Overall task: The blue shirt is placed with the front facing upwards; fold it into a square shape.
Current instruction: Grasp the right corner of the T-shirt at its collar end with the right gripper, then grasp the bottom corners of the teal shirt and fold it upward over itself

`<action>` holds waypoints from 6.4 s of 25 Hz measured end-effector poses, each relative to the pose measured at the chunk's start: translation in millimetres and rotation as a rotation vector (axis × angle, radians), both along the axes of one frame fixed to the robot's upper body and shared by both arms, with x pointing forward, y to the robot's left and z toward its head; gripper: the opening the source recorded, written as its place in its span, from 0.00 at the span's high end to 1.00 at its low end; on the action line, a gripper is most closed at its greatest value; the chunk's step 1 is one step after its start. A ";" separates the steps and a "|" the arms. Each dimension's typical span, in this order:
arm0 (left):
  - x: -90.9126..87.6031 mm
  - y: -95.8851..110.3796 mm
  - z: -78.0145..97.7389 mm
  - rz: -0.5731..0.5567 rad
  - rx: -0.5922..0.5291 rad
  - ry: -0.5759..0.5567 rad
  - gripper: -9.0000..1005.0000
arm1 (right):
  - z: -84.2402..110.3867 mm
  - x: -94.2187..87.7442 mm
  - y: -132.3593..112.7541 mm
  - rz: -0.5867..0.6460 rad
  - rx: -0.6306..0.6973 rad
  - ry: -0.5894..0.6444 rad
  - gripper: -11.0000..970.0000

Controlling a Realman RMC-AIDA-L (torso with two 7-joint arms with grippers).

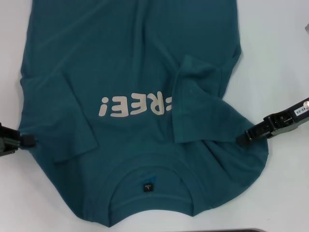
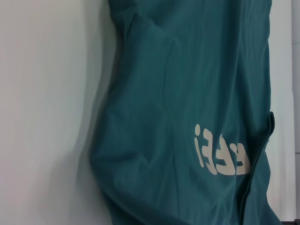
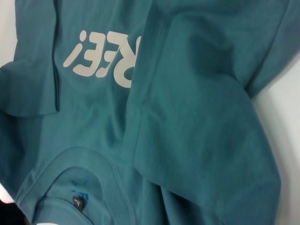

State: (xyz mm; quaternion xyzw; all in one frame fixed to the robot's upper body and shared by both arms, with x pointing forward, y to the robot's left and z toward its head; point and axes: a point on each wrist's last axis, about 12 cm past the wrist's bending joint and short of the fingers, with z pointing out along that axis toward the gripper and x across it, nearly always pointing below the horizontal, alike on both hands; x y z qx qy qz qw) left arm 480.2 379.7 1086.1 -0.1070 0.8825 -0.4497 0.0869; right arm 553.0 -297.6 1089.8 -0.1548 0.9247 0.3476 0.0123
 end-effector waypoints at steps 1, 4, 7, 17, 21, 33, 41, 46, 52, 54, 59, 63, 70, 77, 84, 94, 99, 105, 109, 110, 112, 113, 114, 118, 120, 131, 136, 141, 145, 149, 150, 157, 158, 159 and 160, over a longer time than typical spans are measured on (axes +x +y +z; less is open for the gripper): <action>0.5 -0.1 0.4 -0.001 0.000 -0.001 0.98 | -0.1 -0.1 -0.1 -0.001 -0.001 0.002 0.51; 1.5 -0.1 1.1 -0.002 0.002 -0.003 0.98 | 0.8 0.2 -1.4 -0.009 -0.005 0.004 0.51; 1.6 -0.1 1.1 -0.003 0.002 -0.003 0.98 | 2.2 0.5 -3.3 -0.014 -0.005 0.002 0.52; 1.1 0.1 0.9 0.000 0.000 -0.002 0.98 | 2.1 0.9 -3.5 0.000 -0.033 0.013 0.68; 1.6 -0.1 1.3 -0.001 0.000 -0.003 0.98 | 1.9 0.4 -5.4 -0.006 -0.037 0.016 0.78; -3.7 5.8 9.4 -0.083 0.021 0.034 0.98 | 24.8 -12.4 -32.3 0.029 -0.201 0.091 0.98; -14.4 3.8 7.9 -0.183 0.066 0.101 0.98 | 23.2 -20.7 -33.3 0.046 -0.255 0.149 0.98; -22.0 4.3 5.9 -0.214 0.081 0.148 0.98 | 17.7 -28.9 -34.5 0.063 -0.271 0.187 0.98; -27.7 2.8 3.3 -0.248 0.091 0.182 0.98 | 15.1 -33.1 -37.1 0.062 -0.276 0.202 0.99; -27.5 1.9 4.2 -0.262 0.092 0.173 0.98 | 15.1 -32.8 -36.6 0.064 -0.273 0.200 0.99; -24.2 1.2 8.2 -0.272 0.079 0.136 0.98 | 17.5 -30.0 -34.7 0.075 -0.262 0.181 0.99; -25.8 3.1 7.7 -0.273 0.087 0.147 0.98 | 15.8 -32.9 -35.6 0.078 -0.262 0.193 0.99; -23.5 1.6 9.9 -0.288 0.078 0.128 0.98 | 17.8 -31.0 -35.6 0.077 -0.245 0.175 0.99; 9.7 -12.5 28.0 -0.254 0.004 -0.037 0.98 | 39.5 -3.1 -19.6 0.039 -0.102 0.024 0.99; 77.8 -49.4 40.3 -0.108 -0.003 -0.113 0.98 | 56.7 30.0 -6.1 -0.096 -0.023 -0.128 0.99; 125.6 -57.9 48.5 0.052 0.121 -0.225 0.98 | 73.5 56.1 -31.8 -0.359 0.067 -0.329 0.98; 147.8 -63.7 55.6 0.105 0.194 -0.287 0.98 | 75.0 71.8 -30.1 -0.416 0.030 -0.406 0.97; 167.3 -73.7 58.8 0.151 0.297 -0.314 0.98 | 75.0 89.0 -16.7 -0.442 -0.016 -0.491 0.96; 173.9 -73.1 58.6 0.190 0.342 -0.335 0.98 | 72.6 100.9 -4.5 -0.431 -0.087 -0.562 0.95; 175.0 -72.3 58.4 0.199 0.354 -0.342 0.98 | 71.2 103.0 -2.7 -0.428 -0.105 -0.574 0.95; 177.0 -71.0 58.8 0.208 0.371 -0.355 0.98 | 67.2 107.0 0.3 -0.427 -0.137 -0.592 0.94; 178.1 -70.2 59.4 0.211 0.381 -0.362 0.98 | 65.8 108.6 1.1 -0.427 -0.147 -0.596 0.94; 179.1 -69.4 60.0 0.213 0.390 -0.369 0.98 | 64.8 110.5 2.0 -0.426 -0.156 -0.601 0.94; 184.2 -69.7 64.0 0.214 0.421 -0.397 0.98 | 63.9 117.6 9.7 -0.400 -0.193 -0.636 0.93; 186.5 -71.3 65.6 0.213 0.431 -0.409 0.98 | 63.7 120.8 16.1 -0.368 -0.219 -0.653 0.93; 200.4 -86.7 71.6 0.201 0.466 -0.450 0.98 | 70.0 142.1 46.4 -0.277 -0.337 -0.734 0.90; 203.1 -86.5 74.9 0.202 0.476 -0.465 0.98 | 75.1 146.5 43.7 -0.332 -0.332 -0.754 0.89; 204.8 -90.0 75.7 0.191 0.486 -0.476 0.98 | 72.9 147.0 44.0 -0.326 -0.352 -0.766 0.88; 204.3 -92.5 72.0 0.184 0.491 -0.470 0.98 | 67.5 146.1 49.4 -0.308 -0.368 -0.773 0.88; 203.8 -94.3 68.6 0.175 0.502 -0.468 0.98 | 60.4 143.2 56.3 -0.276 -0.383 -0.773 0.87; 203.5 -94.5 68.0 0.174 0.503 -0.466 0.98 | 59.4 142.6 57.2 -0.271 -0.385 -0.772 0.87; 202.7 -93.9 61.8 0.157 0.510 -0.435 0.98 | 55.5 139.6 55.3 -0.261 -0.394 -0.754 0.85; 202.9 -93.4 60.2 0.159 0.513 -0.430 0.97 | 54.8 139.1 54.2 -0.264 -0.395 -0.750 0.85; 202.9 -92.8 58.6 0.157 0.516 -0.426 0.97 | 54.3 138.7 53.3 -0.266 -0.395 -0.747 0.85; 202.9 -92.7 58.0 0.154 0.517 -0.424 0.95 | 53.3 138.0 52.0 -0.268 -0.396 -0.743 0.85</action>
